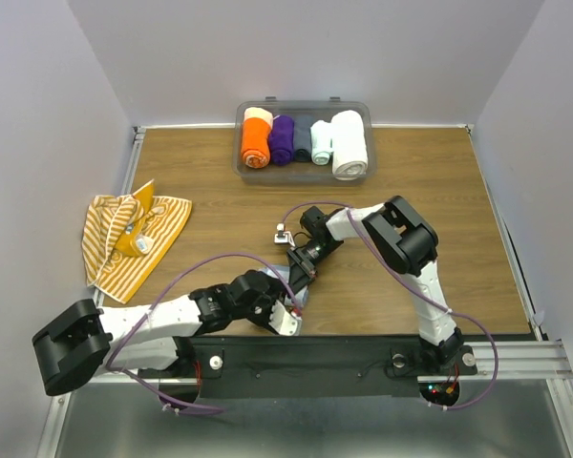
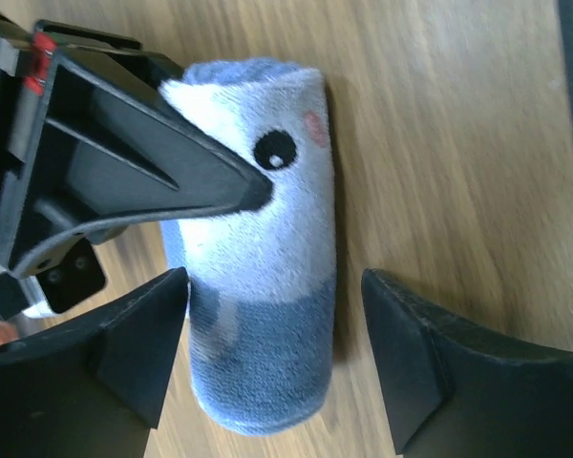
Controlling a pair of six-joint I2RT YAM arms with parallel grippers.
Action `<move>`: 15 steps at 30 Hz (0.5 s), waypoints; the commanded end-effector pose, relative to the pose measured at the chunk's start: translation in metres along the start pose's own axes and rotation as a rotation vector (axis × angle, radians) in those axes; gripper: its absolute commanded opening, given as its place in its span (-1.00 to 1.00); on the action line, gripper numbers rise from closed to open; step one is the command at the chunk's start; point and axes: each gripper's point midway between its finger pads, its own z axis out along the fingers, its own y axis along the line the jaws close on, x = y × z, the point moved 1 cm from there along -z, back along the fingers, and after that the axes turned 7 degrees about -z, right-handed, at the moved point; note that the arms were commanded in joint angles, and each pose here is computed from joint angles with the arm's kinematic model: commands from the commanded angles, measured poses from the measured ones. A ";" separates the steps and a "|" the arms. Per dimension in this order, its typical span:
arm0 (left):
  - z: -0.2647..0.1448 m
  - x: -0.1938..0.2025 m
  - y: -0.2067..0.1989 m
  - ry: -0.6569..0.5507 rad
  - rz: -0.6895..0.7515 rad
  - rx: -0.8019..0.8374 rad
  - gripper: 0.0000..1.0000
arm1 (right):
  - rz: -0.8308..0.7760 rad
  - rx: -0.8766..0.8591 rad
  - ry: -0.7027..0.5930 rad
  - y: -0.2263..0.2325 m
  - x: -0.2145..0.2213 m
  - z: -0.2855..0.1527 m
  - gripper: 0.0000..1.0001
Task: Roll the towels
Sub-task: Roll the towel
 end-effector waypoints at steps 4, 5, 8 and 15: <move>0.008 -0.001 -0.008 -0.005 0.048 -0.016 0.16 | 0.004 0.046 0.022 -0.020 0.006 0.000 -0.88; 0.008 0.003 -0.016 0.015 0.040 0.020 -0.02 | 0.000 0.050 0.021 -0.019 0.005 -0.001 -0.85; 0.007 0.000 -0.031 0.030 0.002 0.128 -0.35 | -0.043 0.102 0.006 -0.019 -0.005 -0.012 -0.58; 0.005 -0.003 -0.053 0.076 -0.104 0.288 -0.62 | -0.181 0.263 -0.159 -0.003 -0.065 -0.088 0.33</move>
